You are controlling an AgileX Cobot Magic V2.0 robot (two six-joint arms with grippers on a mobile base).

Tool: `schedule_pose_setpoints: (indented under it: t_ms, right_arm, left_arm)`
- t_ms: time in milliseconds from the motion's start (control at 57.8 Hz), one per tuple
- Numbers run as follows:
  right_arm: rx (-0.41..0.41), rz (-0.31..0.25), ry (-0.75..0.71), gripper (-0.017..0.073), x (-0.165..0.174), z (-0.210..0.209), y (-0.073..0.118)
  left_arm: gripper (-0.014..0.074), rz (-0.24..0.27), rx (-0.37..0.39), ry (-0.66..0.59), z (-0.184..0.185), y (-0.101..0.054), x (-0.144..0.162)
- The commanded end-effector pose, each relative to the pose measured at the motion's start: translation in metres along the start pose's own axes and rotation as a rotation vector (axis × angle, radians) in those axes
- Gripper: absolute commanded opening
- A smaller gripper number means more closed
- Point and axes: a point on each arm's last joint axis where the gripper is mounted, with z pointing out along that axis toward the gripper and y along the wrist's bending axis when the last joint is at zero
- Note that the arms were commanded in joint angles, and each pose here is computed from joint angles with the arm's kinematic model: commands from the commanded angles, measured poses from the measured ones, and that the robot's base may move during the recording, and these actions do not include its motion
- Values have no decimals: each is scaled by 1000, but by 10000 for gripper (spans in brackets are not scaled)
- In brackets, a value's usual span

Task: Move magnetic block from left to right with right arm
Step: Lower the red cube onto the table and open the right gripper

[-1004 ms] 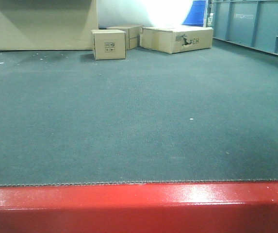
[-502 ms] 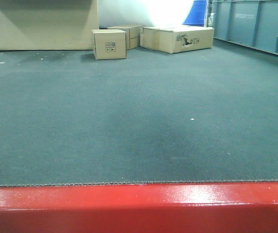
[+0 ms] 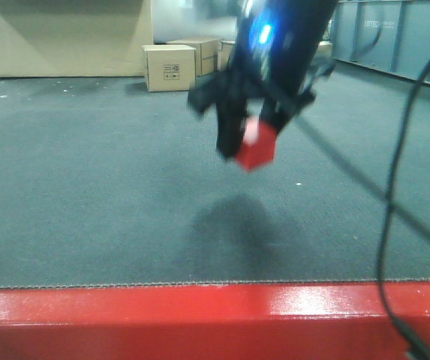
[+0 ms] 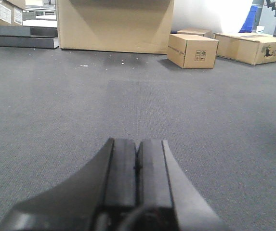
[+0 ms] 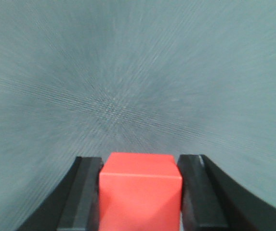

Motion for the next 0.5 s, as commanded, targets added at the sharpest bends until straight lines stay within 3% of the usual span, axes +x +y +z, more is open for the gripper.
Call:
schedule_pose_setpoints:
  t_ms: [0, 87, 138, 329, 485]
  right_arm:
    - [-2, -6, -110, 195, -17, -15, -1]
    - [-7, 1, -82, 212, -15, -10, 0]
    - [-9, 4, -75, 278, -14, -10, 0]
    - [-8, 6, -79, 653, -15, -14, 0]
    - [-24, 29, -142, 584, -20, -39, 0]
  left_arm:
    - [-126, -11, -3, -88, -1, 0, -7]
    - [-126, -11, -3, -88, -1, 0, -7]
    - [-126, -11, -3, -88, -1, 0, -7]
    - [-126, -11, -3, -88, -1, 0, -7]
    - [-126, -11, -3, -88, -1, 0, -7]
